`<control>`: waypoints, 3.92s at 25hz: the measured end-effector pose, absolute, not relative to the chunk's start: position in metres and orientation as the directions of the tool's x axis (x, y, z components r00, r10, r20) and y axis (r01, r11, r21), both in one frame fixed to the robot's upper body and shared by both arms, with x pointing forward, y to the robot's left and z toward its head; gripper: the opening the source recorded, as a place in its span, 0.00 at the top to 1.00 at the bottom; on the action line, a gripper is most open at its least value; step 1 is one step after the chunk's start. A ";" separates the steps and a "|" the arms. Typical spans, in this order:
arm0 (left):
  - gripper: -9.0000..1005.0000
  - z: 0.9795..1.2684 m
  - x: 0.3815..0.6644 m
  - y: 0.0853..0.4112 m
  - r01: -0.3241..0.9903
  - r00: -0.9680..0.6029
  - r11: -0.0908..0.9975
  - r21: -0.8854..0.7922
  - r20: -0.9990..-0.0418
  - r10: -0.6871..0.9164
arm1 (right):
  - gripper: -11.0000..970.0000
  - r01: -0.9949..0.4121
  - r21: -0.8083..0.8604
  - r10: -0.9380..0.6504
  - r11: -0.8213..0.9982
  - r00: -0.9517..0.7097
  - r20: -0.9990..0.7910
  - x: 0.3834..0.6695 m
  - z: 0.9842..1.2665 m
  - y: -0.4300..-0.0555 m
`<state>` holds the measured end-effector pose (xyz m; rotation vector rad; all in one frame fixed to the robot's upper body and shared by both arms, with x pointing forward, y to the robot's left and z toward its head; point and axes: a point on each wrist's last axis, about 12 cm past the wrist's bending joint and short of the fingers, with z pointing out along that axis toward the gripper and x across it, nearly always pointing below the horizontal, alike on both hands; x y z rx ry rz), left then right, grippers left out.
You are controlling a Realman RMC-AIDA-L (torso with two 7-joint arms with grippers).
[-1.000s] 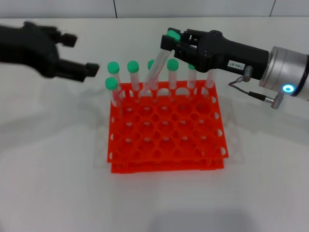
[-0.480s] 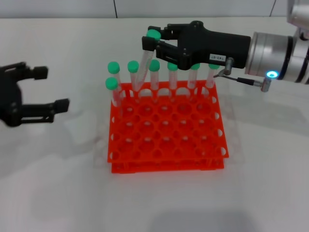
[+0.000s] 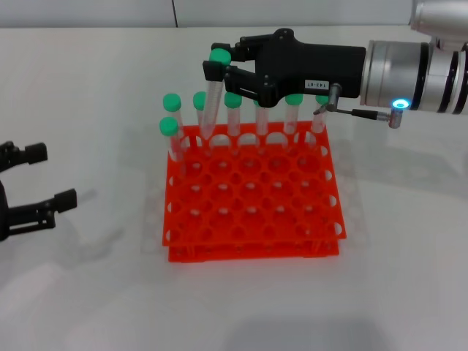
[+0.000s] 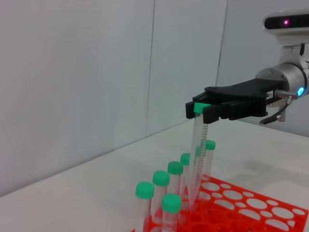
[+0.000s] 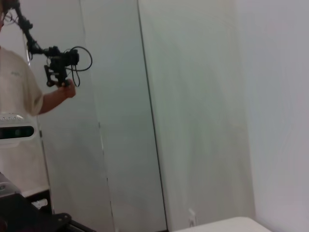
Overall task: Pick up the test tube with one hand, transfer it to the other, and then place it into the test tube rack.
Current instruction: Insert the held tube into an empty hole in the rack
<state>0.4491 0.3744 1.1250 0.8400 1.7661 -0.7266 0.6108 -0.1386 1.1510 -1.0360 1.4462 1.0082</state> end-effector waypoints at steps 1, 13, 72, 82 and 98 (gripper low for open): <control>0.11 1.122 0.448 0.375 0.811 -0.250 0.578 -0.091 -0.947 0.202 | 0.67 -0.961 0.052 -0.088 0.271 -0.079 -0.993 0.611 1.151 -0.139; 0.11 1.110 0.443 0.377 0.798 -0.276 0.589 -0.127 -0.946 0.169 | 0.66 -0.966 0.012 -0.183 0.260 -0.061 -0.981 0.614 1.148 -0.128; 0.11 1.106 0.450 0.375 0.781 -0.280 0.611 -0.130 -0.947 0.156 | 0.61 -0.961 0.019 -0.278 0.276 -0.098 -0.956 0.617 1.144 -0.111; 0.11 1.107 0.452 0.374 0.785 -0.274 0.607 -0.125 -0.948 0.160 | 0.60 -0.955 0.020 -0.289 0.297 -0.110 -0.951 0.614 1.136 -0.111; 0.11 1.104 0.451 0.371 0.789 -0.277 0.600 -0.131 -0.948 0.157 | 0.58 -0.961 -0.003 -0.327 0.278 -0.092 -0.940 0.611 1.133 -0.101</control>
